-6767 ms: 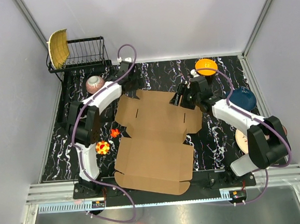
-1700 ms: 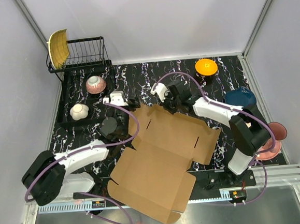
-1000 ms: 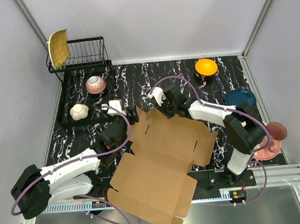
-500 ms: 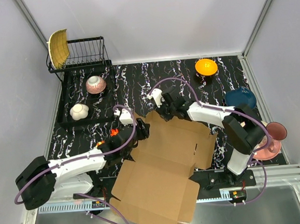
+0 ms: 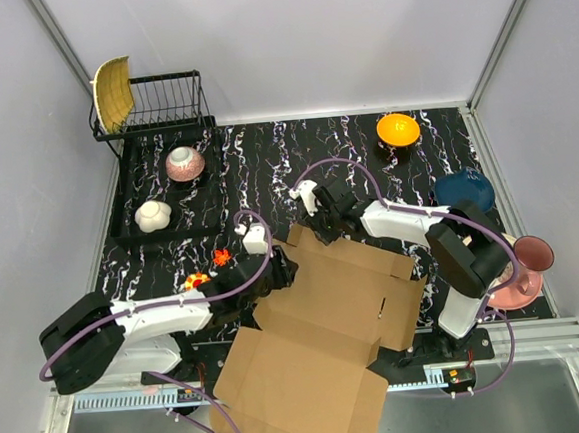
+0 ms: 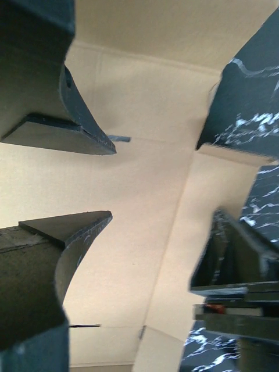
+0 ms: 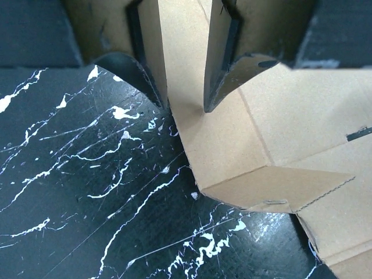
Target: Fold the paper box
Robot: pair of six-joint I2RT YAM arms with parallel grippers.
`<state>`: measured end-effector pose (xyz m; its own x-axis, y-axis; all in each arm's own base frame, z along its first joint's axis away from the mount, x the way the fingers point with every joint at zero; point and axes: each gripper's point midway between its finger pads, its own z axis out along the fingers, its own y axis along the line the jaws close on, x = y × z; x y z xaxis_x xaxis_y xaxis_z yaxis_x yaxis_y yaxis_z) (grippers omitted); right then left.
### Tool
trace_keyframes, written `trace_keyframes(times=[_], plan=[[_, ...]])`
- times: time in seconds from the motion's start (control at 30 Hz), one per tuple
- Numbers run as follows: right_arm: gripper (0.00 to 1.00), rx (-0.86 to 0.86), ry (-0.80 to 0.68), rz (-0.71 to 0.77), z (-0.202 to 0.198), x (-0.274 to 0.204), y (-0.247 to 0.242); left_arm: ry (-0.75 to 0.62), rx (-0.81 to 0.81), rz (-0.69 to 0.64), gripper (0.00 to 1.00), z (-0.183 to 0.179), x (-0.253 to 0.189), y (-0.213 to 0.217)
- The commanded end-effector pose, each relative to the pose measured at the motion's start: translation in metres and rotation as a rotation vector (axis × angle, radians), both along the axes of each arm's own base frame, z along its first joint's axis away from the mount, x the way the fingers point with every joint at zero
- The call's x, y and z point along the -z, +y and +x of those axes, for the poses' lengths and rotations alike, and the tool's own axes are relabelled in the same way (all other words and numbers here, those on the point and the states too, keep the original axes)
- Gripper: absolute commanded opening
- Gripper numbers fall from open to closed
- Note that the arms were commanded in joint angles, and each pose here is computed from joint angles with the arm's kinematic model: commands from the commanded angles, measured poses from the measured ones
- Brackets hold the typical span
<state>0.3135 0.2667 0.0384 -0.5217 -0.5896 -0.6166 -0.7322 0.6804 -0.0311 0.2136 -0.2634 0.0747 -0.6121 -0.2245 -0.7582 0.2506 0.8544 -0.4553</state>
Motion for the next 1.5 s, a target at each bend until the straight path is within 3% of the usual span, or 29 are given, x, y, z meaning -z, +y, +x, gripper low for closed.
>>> trace_keyframes(times=[0.0, 0.2, 0.33, 0.63, 0.87, 1.03, 1.17, 1.47], plan=[[0.36, -0.009, -0.015, 0.030, -0.007, -0.016, 0.005, 0.020, 0.131, -0.132, 0.47, -0.024, -0.016, -0.025], [0.37, -0.006, -0.028, 0.036, -0.006, -0.024, 0.003, 0.088, 0.288, -0.127, 0.47, -0.049, -0.019, -0.053], [0.42, -0.009, -0.024, 0.036, -0.009, -0.023, 0.002, 0.109, 0.310, -0.083, 0.47, -0.060, -0.009, -0.057], [0.48, -0.008, -0.024, 0.088, -0.011, -0.046, 0.008, 0.285, 0.252, 0.065, 0.42, -0.069, 0.073, -0.047], [0.74, 0.041, -0.107, 0.063, 0.006, -0.063, 0.000, 0.288, 0.244, 0.024, 0.41, -0.072, 0.088, -0.045], [0.80, 0.016, -0.092, 0.071, 0.016, -0.057, -0.007, 0.267, 0.218, 0.043, 0.41, -0.068, 0.094, -0.038], [0.80, 0.052, -0.037, 0.152, 0.036, -0.051, -0.016, 0.264, 0.208, 0.067, 0.40, -0.066, 0.100, -0.034], [0.80, -0.019, 0.219, 0.448, 0.028, -0.044, -0.007, 0.254, 0.175, 0.092, 0.40, -0.066, 0.102, -0.018]])
